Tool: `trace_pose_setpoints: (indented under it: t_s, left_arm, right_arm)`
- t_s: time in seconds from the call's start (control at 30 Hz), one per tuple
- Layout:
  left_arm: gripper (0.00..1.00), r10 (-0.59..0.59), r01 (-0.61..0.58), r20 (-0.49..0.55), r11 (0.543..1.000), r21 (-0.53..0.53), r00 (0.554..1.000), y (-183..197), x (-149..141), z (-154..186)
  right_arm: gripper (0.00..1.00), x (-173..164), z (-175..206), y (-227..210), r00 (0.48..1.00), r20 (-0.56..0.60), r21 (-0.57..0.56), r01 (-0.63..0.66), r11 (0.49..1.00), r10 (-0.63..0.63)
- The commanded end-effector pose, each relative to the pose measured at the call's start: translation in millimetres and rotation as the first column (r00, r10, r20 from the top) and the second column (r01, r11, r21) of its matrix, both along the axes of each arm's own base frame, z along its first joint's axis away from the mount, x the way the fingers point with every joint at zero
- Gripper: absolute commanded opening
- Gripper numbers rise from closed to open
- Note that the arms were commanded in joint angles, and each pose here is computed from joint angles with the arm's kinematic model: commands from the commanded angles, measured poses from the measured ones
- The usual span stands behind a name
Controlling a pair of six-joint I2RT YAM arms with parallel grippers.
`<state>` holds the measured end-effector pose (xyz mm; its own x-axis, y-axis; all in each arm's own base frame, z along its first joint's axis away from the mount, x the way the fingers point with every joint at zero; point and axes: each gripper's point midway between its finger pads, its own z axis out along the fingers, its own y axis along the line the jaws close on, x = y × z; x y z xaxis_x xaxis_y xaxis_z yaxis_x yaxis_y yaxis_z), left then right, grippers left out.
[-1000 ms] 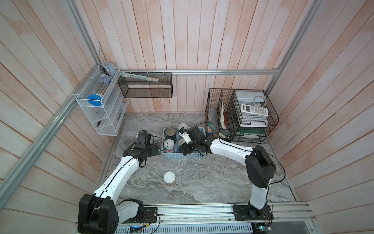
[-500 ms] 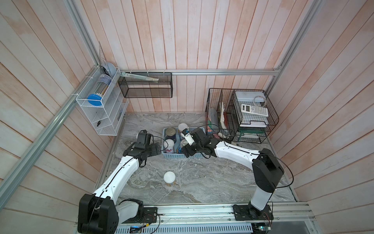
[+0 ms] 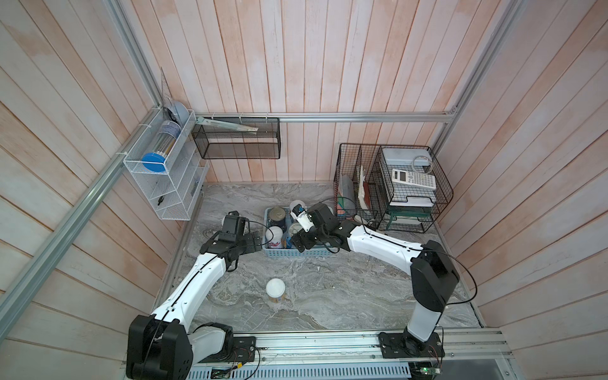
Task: Put the canned food in the basket
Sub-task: Place the canned food in the basket.
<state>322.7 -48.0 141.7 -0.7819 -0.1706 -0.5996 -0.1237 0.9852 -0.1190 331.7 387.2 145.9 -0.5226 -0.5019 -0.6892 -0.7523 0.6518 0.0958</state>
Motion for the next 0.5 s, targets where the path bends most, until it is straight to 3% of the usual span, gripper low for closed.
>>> trace_pose_setpoints:
  t_s: [0.0,0.3,0.47]
  left_arm:
    - [1.00,-0.010,0.010,0.016,1.000,0.004,1.000,1,0,1]
    - [1.00,-0.012,0.012,0.018,1.000,0.003,1.000,1,0,2]
    - [1.00,-0.012,0.012,0.019,1.000,0.003,1.000,1,0,2]
  right_arm:
    - [0.90,-17,11,23,0.994,-0.046,0.000,-0.097,0.995,0.097]
    - [0.93,-14,-21,24,0.976,-0.198,-0.182,-0.121,0.976,0.085]
    - [0.98,-9,-20,26,0.981,-0.181,-0.168,-0.101,0.981,0.070]
